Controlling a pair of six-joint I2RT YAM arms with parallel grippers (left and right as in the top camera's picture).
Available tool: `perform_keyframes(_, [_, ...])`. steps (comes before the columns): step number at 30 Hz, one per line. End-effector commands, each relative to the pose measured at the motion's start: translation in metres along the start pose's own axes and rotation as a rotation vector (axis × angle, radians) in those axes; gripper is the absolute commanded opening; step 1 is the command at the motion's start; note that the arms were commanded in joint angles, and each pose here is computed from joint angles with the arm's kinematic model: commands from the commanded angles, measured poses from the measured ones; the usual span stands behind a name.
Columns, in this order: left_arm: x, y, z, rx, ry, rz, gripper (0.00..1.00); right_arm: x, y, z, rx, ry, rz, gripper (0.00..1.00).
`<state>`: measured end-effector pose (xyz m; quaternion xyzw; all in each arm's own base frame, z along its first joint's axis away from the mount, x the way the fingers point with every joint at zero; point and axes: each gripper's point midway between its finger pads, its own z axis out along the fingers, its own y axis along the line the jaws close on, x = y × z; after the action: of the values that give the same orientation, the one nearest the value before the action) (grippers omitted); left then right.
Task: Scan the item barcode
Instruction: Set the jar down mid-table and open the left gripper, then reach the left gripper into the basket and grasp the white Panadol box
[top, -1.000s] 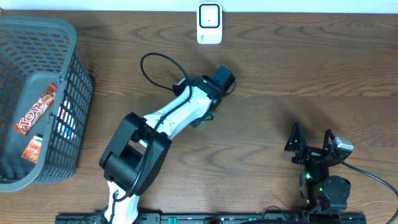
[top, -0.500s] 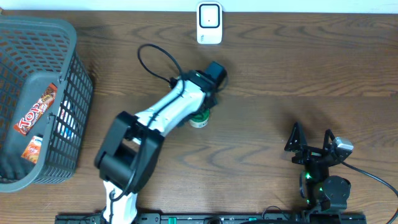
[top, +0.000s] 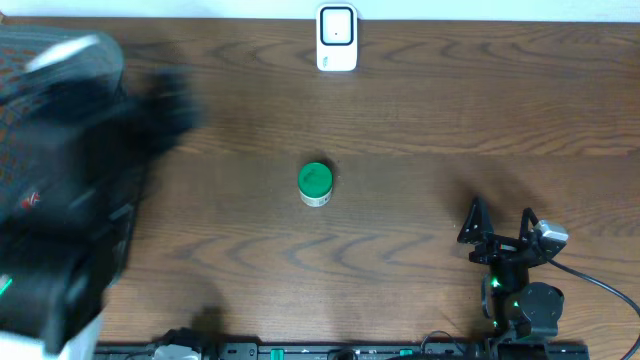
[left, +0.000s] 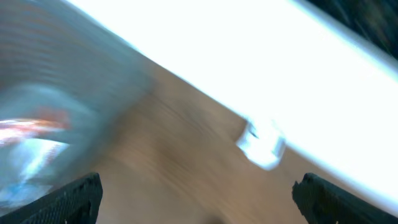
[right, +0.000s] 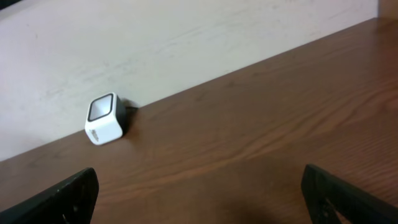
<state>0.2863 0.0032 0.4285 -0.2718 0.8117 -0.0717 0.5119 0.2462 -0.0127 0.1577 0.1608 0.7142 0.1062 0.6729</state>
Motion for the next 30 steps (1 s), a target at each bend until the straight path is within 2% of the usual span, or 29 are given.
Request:
perform_keyframes(1, [-0.025,0.097,-0.015,-0.303,-0.090,-0.144,1.00,-0.001,-0.002,0.000,0.008,-0.004,-0.012,0.99])
perform_keyframes(5, [-0.021,0.169,-0.025,-0.539,-0.104,-0.385,0.98,-0.001,-0.002,0.000,0.008,-0.004,-0.012,0.99])
perform_keyframes(9, [-0.009,0.212,0.000,-0.645,-0.010,-0.488,0.98,-0.001,-0.002,0.000,0.008,-0.004,-0.012,0.99])
perform_keyframes(14, [0.003,0.251,0.051,-0.732,0.174,-0.395,0.98,-0.001,-0.002,0.000,0.008,-0.004,-0.012,0.99])
perform_keyframes(15, [0.013,0.260,0.071,-0.738,0.268,-0.335,0.99,-0.001,-0.002,0.000,0.008,-0.004,-0.012,0.99])
perform_keyframes(18, [0.034,0.278,0.104,-0.752,0.425,-0.239,0.99,-0.001,-0.002,0.000,0.008,-0.004,-0.012,0.99])
perform_keyframes(21, [0.062,0.298,0.134,-0.780,0.566,-0.230,0.99,-0.001,-0.002,0.000,0.008,-0.004,-0.012,0.99])
perform_keyframes(22, [0.070,0.302,0.142,-0.771,0.607,-0.219,0.99,-0.001,-0.002,0.000,0.008,-0.004,-0.012,0.99])
perform_keyframes(24, [0.087,0.299,0.166,-0.662,0.708,-0.154,0.99,-0.001,-0.002,0.000,0.008,-0.004,-0.012,0.99])
perform_keyframes(26, [0.105,0.291,0.189,-0.504,0.802,-0.082,0.99,-0.001,-0.002,0.000,0.008,-0.004,-0.012,0.99])
perform_keyframes(30, [0.123,0.288,0.206,-0.389,0.876,-0.028,0.98,-0.001,-0.002,0.000,0.008,-0.004,-0.012,0.99])
